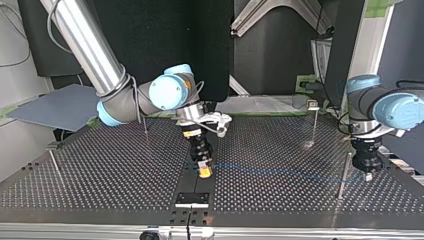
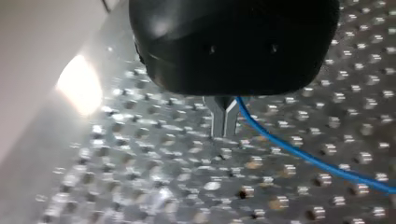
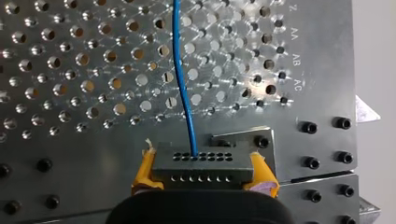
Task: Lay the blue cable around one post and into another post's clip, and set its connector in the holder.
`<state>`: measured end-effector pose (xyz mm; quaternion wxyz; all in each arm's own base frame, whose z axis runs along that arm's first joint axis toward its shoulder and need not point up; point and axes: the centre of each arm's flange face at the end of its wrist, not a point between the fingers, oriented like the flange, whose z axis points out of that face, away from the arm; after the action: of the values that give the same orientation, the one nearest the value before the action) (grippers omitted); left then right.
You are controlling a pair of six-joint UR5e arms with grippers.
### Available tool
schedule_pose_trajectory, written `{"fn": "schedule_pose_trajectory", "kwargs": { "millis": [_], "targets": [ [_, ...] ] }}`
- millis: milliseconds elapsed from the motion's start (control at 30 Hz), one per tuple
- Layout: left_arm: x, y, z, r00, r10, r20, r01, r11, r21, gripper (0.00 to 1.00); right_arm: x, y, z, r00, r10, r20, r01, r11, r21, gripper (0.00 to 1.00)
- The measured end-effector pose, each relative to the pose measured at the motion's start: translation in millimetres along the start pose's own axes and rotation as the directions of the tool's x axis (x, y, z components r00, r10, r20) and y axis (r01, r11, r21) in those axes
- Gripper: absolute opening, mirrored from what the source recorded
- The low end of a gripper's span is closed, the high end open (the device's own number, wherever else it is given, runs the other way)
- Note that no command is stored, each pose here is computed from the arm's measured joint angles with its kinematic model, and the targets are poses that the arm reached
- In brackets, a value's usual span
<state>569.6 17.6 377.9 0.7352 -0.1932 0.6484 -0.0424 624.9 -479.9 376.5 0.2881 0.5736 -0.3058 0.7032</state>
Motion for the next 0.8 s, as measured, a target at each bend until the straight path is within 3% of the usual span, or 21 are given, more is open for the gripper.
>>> {"fn": "schedule_pose_trajectory", "kwargs": {
  "millis": [467, 700, 733, 767, 800],
  "targets": [
    [21, -7.3, -3, 0.9995, 0.027, -0.017, -0.026, 0.9989, 0.038, 0.0, -16, -20.3, -7.4, 0.9989, -0.014, 0.045, 0.012, 0.9996, 0.027, 0.0],
    [39, -9.4, -14, 0.9991, 0.015, -0.04, -0.014, 0.9992, 0.036, 0.0, -46, -29.1, -12.8, 0.9925, -0.036, 0.117, 0.032, 0.9989, 0.034, 0.0],
    [40, -10.3, -14, 0.999, 0.017, -0.042, -0.016, 0.9992, 0.037, 0.22, -49, -30.2, -13.4, 0.9916, -0.038, 0.123, 0.034, 0.9988, 0.035, 0.0],
    [40, -11.1, -15, 0.9989, 0.019, -0.043, -0.017, 0.9992, 0.037, 0.36, -50, -30.9, -13.7, 0.9913, -0.038, 0.126, 0.034, 0.9988, 0.036, 0.0],
    [41, -12.1, -16, 0.9989, 0.019, -0.043, -0.018, 0.9992, 0.036, 0.36, -51, -31.6, -14.0, 0.991, -0.039, 0.128, 0.035, 0.9987, 0.036, 0.0]
  ]
}}
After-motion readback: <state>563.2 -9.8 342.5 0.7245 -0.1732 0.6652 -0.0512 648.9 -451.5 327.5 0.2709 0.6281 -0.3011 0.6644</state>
